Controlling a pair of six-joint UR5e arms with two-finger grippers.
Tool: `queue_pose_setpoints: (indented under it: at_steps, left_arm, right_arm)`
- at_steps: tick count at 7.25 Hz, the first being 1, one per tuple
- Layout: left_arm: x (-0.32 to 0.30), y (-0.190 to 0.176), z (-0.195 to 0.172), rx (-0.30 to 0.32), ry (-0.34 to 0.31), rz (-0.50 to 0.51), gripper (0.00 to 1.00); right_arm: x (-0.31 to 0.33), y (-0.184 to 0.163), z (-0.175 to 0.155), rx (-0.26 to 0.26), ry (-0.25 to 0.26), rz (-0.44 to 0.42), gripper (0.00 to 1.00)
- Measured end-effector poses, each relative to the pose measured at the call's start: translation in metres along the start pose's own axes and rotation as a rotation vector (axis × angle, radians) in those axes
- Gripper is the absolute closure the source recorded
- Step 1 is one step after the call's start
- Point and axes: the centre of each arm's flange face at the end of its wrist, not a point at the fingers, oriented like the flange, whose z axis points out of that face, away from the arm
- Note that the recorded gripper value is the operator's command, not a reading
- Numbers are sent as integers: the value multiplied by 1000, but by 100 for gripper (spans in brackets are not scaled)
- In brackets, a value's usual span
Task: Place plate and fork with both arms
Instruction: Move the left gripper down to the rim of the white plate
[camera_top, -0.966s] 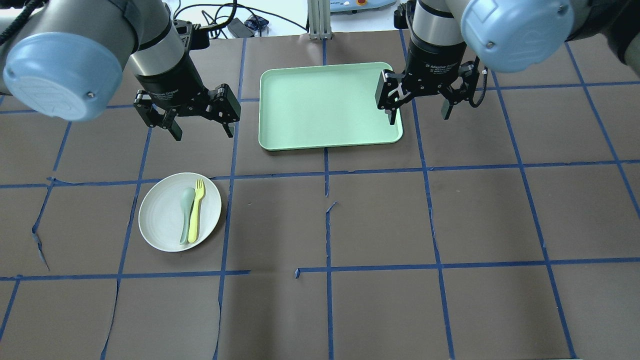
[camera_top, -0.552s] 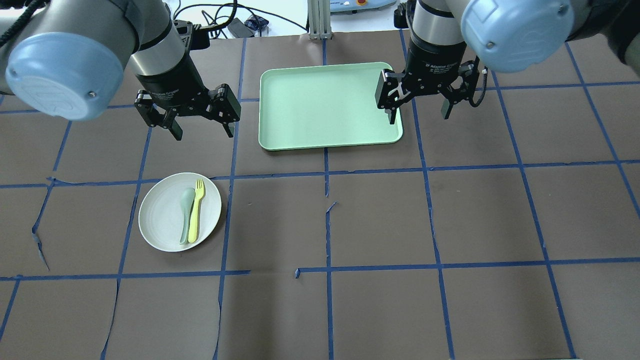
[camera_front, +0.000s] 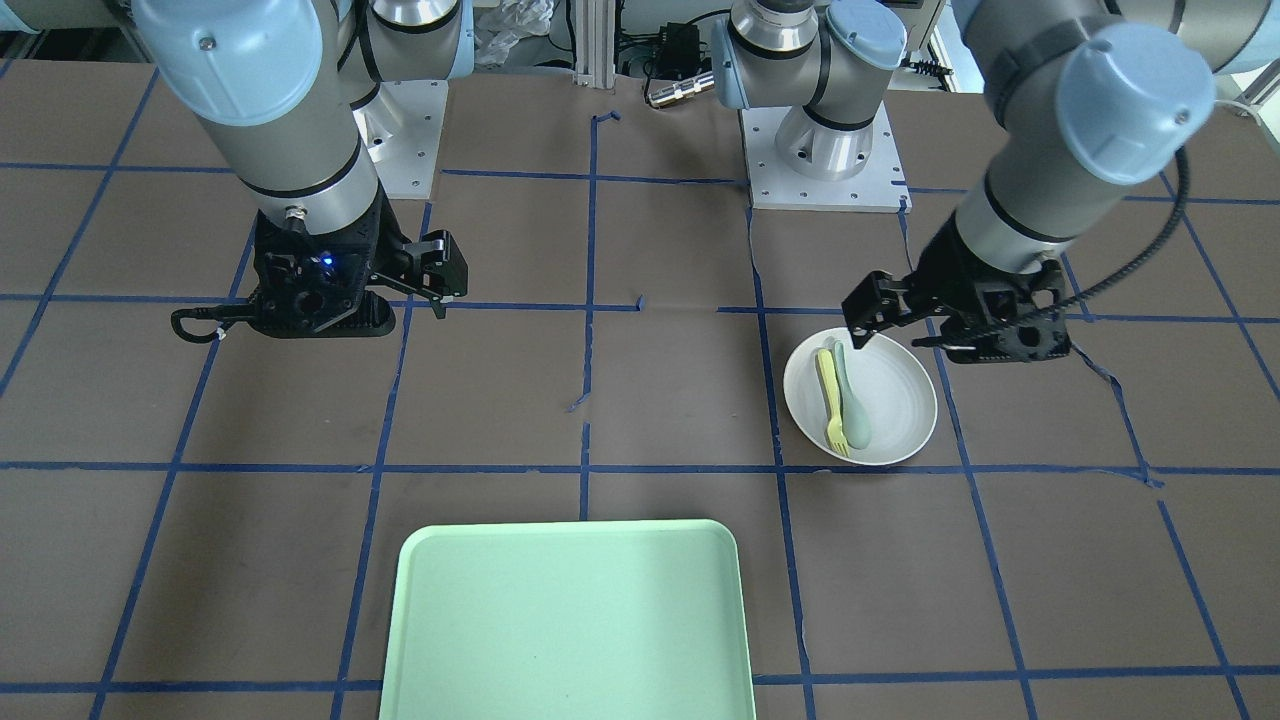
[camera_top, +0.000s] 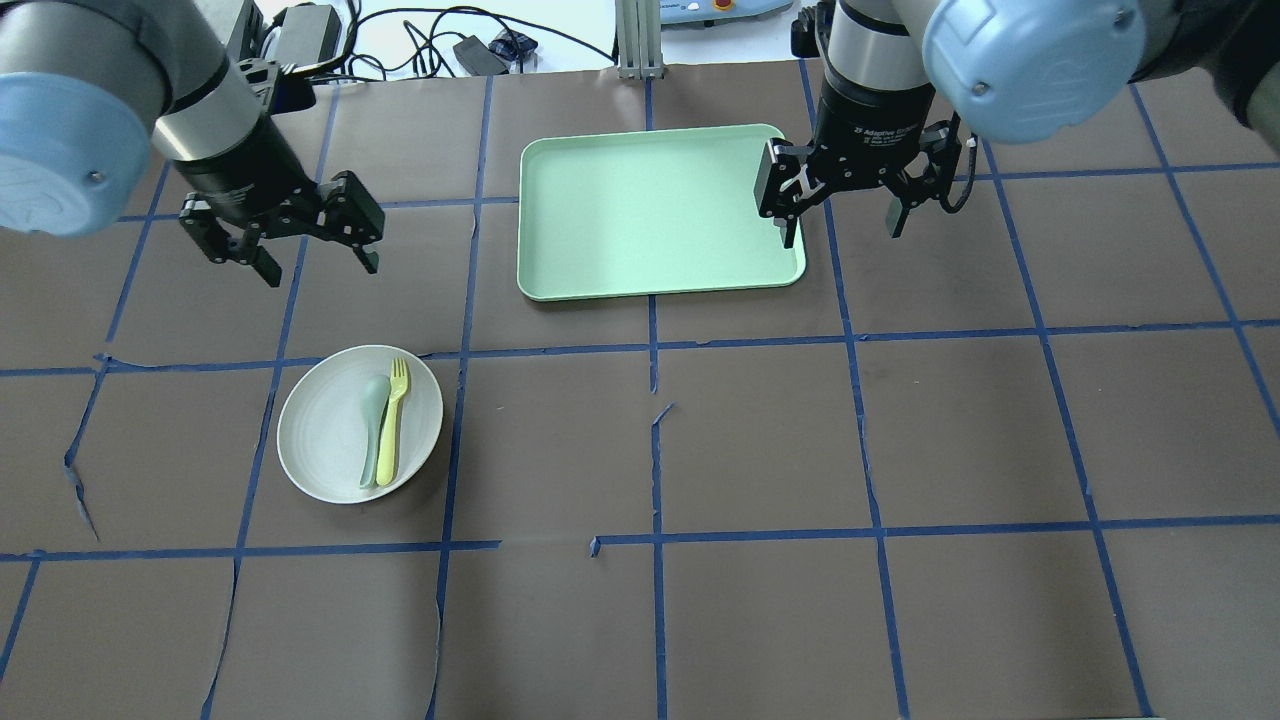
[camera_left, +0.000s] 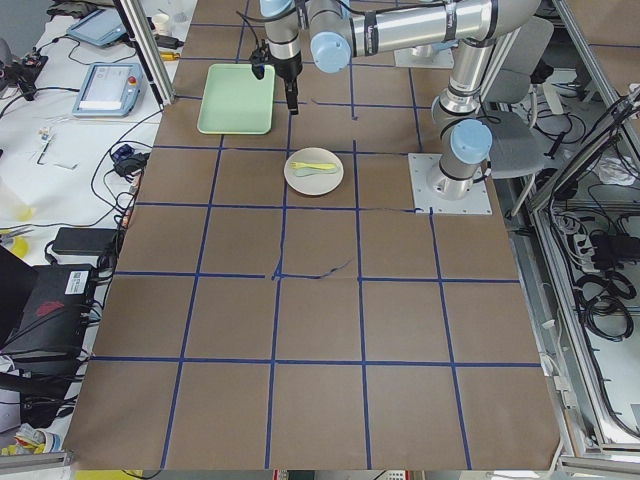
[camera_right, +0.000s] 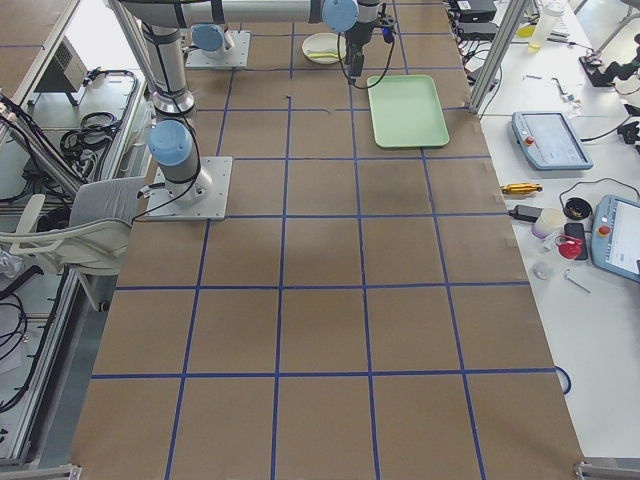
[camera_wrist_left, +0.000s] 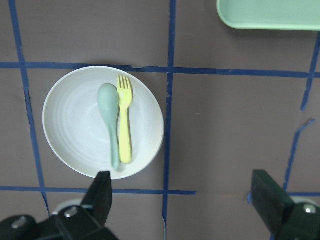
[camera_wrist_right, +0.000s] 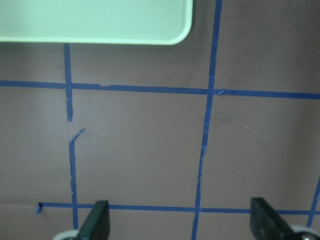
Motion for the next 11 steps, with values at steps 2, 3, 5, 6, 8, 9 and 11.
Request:
queue_pose_setpoints:
  at_steps: [2, 3, 5, 6, 8, 9, 11]
  left_arm:
    - [-85, 2, 56, -17, 22, 25, 6]
    - [-118, 8, 87, -14, 30, 43, 7]
    - [-163, 23, 146, -37, 58, 78, 28]
    - [-171, 27, 168, -63, 78, 88, 29]
    - [-172, 29, 193, -101, 107, 94, 29]
    - [-171, 27, 201, -114, 117, 96, 32]
    - [-168, 24, 215, -127, 155, 99, 51]
  right_arm:
    - [2, -1, 3, -10, 0, 1, 0]
    - [2, 0, 9, -20, 1, 4, 0]
    - [2, 1, 24, -37, 5, 10, 0]
    - [3, 1, 27, -41, 7, 11, 0]
    - [3, 1, 29, -45, 8, 12, 0]
    - [3, 1, 30, -48, 9, 12, 0]
    - [3, 3, 36, -60, 12, 10, 0]
